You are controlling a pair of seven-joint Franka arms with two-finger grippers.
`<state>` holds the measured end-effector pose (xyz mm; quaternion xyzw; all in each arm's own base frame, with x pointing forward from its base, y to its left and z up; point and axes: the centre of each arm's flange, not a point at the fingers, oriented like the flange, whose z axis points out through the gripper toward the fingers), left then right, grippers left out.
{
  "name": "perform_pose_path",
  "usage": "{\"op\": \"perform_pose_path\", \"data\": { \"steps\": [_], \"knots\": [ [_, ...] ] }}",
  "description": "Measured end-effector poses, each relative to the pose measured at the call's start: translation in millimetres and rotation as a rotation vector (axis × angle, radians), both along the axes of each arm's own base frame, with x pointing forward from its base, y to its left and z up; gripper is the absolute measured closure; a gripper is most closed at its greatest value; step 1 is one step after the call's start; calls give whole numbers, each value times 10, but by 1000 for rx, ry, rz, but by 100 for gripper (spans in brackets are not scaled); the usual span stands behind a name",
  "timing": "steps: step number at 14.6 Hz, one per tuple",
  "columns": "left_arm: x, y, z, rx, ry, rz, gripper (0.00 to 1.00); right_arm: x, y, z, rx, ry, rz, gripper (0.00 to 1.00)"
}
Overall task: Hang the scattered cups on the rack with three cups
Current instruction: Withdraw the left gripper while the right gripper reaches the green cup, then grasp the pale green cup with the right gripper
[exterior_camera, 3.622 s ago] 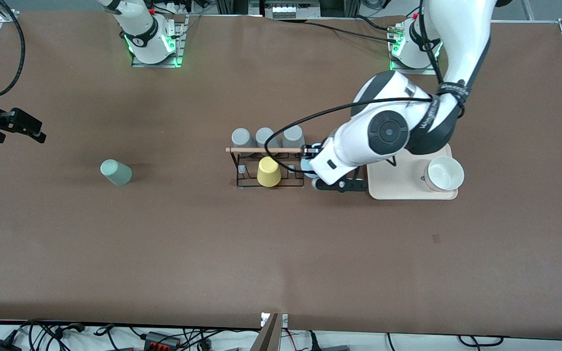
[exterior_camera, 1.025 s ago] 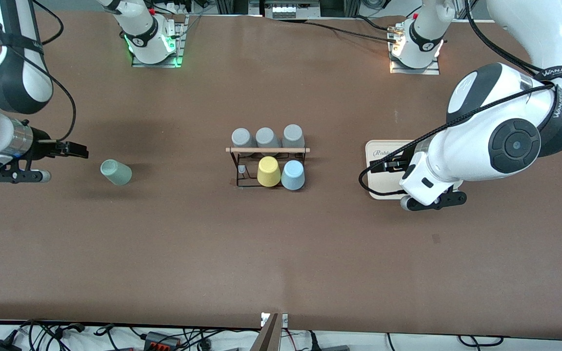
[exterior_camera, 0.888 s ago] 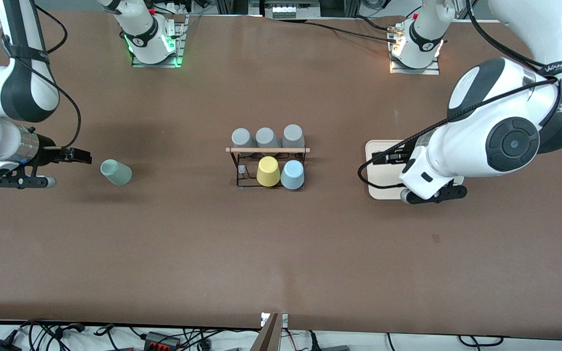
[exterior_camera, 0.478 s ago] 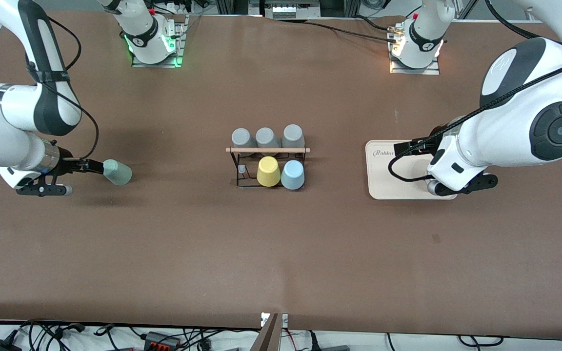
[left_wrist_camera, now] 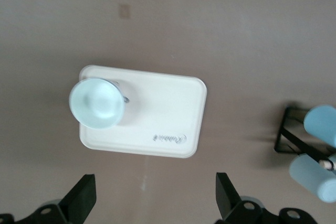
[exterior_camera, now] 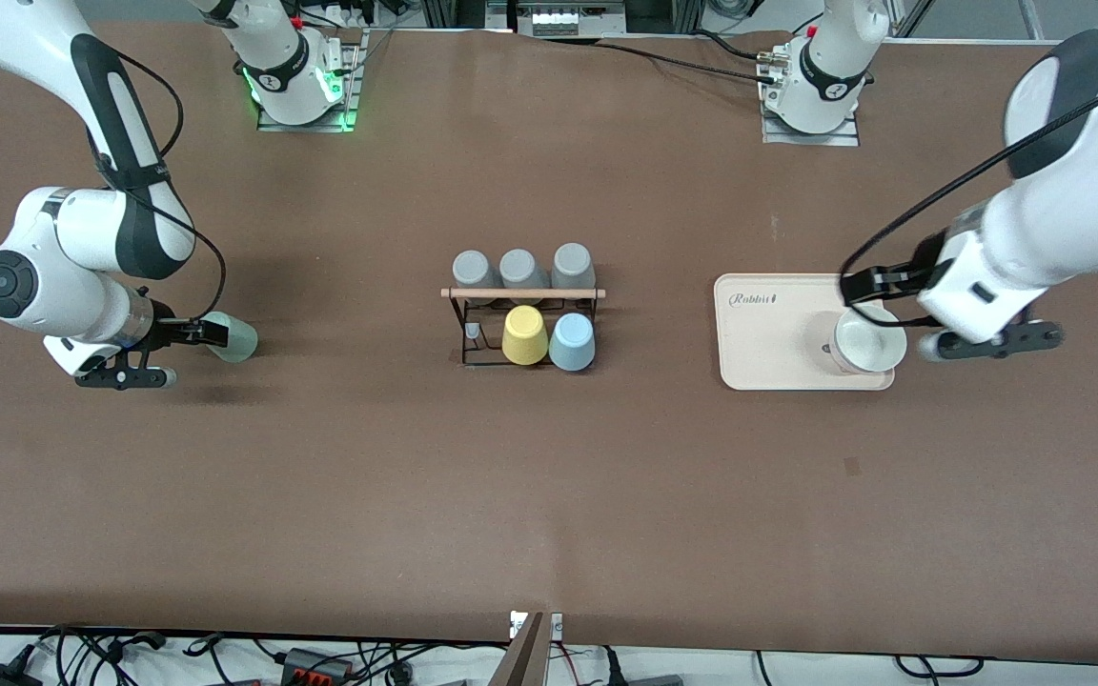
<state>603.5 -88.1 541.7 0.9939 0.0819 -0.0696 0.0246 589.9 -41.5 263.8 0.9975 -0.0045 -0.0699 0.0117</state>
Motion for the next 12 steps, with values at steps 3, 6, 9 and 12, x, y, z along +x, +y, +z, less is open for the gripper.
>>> {"op": "perform_pose_path", "data": {
  "steps": [3, 6, 9, 12],
  "knots": [
    [-125, -9, 120, 3, -5, -10, 0, -60, 14, -128, -1, 16, -4, 0],
    [-173, -53, 182, 4, -5, -18, 0, -160, 19, -294, -2, -1, -5, 0],
    [-168, -36, 278, -2, -24, -13, 0, -259, 24, -427, -2, -5, -4, 0],
    [-172, -42, 433, -21, -52, -11, 0, -283, 34, -455, -2, -4, -3, 0]
  ]
}}
